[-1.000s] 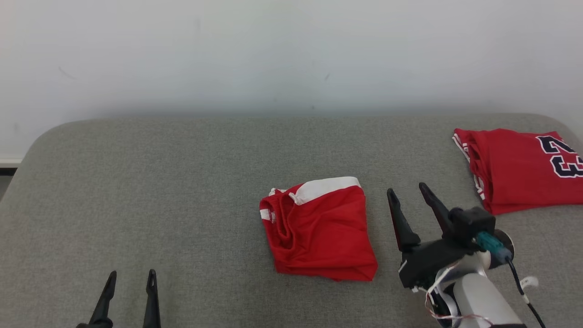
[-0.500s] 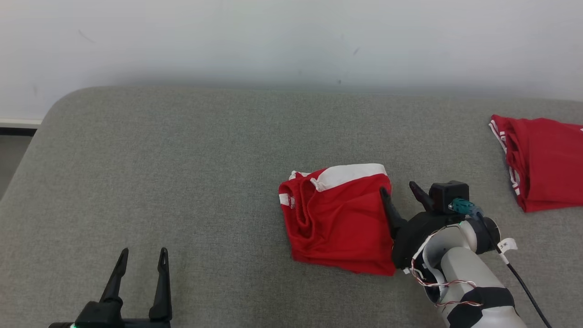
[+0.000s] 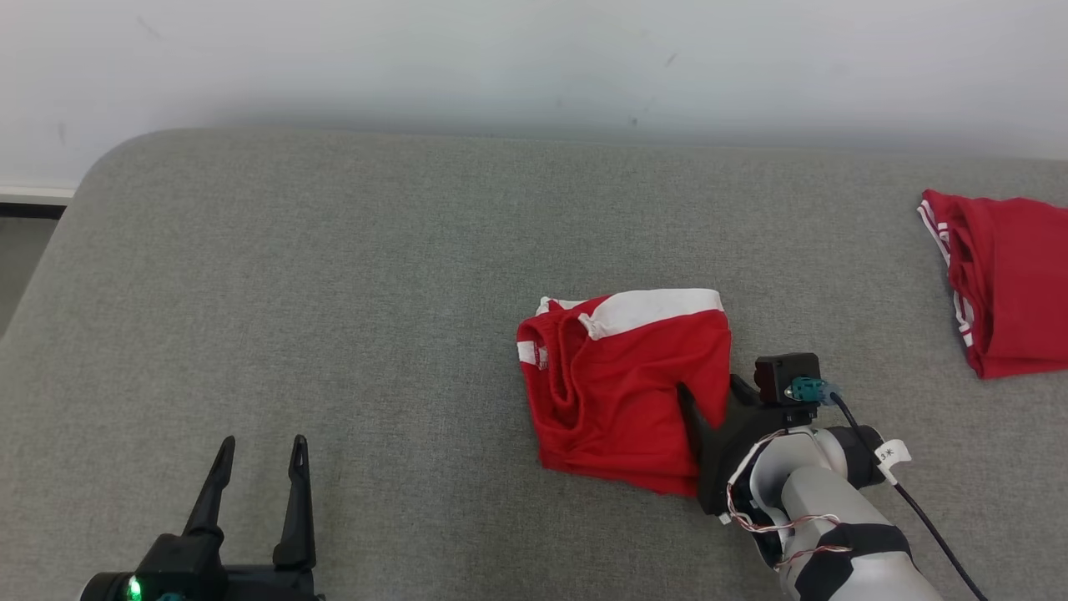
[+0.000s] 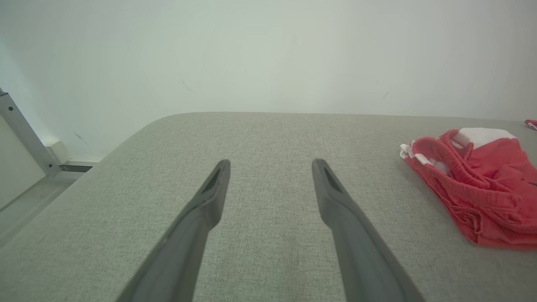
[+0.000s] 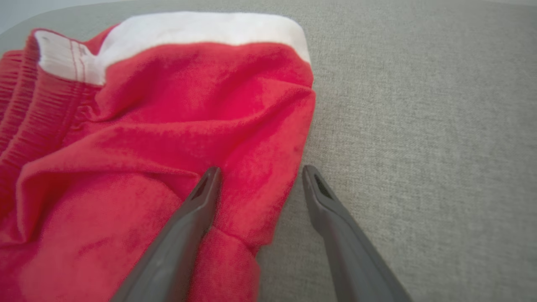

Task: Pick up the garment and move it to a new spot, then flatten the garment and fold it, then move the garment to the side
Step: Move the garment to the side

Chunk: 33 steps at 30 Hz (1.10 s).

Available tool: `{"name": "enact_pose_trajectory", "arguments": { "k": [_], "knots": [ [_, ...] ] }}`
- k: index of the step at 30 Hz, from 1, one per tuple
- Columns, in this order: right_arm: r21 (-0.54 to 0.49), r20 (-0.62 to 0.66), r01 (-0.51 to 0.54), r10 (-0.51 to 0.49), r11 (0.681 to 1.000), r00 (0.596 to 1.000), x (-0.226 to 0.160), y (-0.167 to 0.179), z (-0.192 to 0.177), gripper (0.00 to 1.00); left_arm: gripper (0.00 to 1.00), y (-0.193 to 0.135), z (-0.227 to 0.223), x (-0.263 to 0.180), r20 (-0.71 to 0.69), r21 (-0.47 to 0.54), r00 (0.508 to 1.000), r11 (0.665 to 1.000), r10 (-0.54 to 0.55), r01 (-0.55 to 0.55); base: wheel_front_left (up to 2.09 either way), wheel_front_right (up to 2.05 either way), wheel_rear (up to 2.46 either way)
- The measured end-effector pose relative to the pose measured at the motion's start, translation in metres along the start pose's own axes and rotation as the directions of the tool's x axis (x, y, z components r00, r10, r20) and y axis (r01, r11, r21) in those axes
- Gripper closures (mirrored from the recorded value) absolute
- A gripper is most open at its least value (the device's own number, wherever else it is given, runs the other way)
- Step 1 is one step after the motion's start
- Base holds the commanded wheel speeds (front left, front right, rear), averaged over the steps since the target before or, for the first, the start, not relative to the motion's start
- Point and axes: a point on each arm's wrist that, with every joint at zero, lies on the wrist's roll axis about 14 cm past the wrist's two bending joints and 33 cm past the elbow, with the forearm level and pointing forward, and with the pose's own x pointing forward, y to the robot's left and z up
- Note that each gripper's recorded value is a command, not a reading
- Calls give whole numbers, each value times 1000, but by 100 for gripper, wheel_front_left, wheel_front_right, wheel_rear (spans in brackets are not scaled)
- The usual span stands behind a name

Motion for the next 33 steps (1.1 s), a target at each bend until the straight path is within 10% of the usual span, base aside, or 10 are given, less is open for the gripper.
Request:
{"name": "enact_pose_trajectory", "arguments": {
  "k": [1, 2, 4, 15, 33],
  "knots": [
    [1, -8, -1, 1, 1000, 1000, 0, 1, -1, 6, 0, 0, -1, 0, -1, -2, 1000, 1000, -1, 1, 0, 0, 0],
    [8, -13, -2, 2, 1000, 1000, 1, 2, -1, 48, 0, -1, -1, 1, -2, -2, 1000, 1000, -2, 2, 0, 0, 0],
    [15, -21, -8, 9, 1000, 1000, 2, 5, -3, 100, 0, -2, -2, 1, -6, -5, 1000, 1000, -5, 5, 0, 0, 0],
    [-121, 13, -14, 16, 993, 1000, 9, -10, 13, 100, 0, -4, -10, 9, -26, -7, 1000, 1000, -17, 17, 0, 0, 0],
    [-445, 47, 205, -205, 872, 978, -12, -165, 88, 100, 0, -69, -31, 75, -34, -29, 976, 976, -216, 215, 0, 0, 0]
  ]
}}
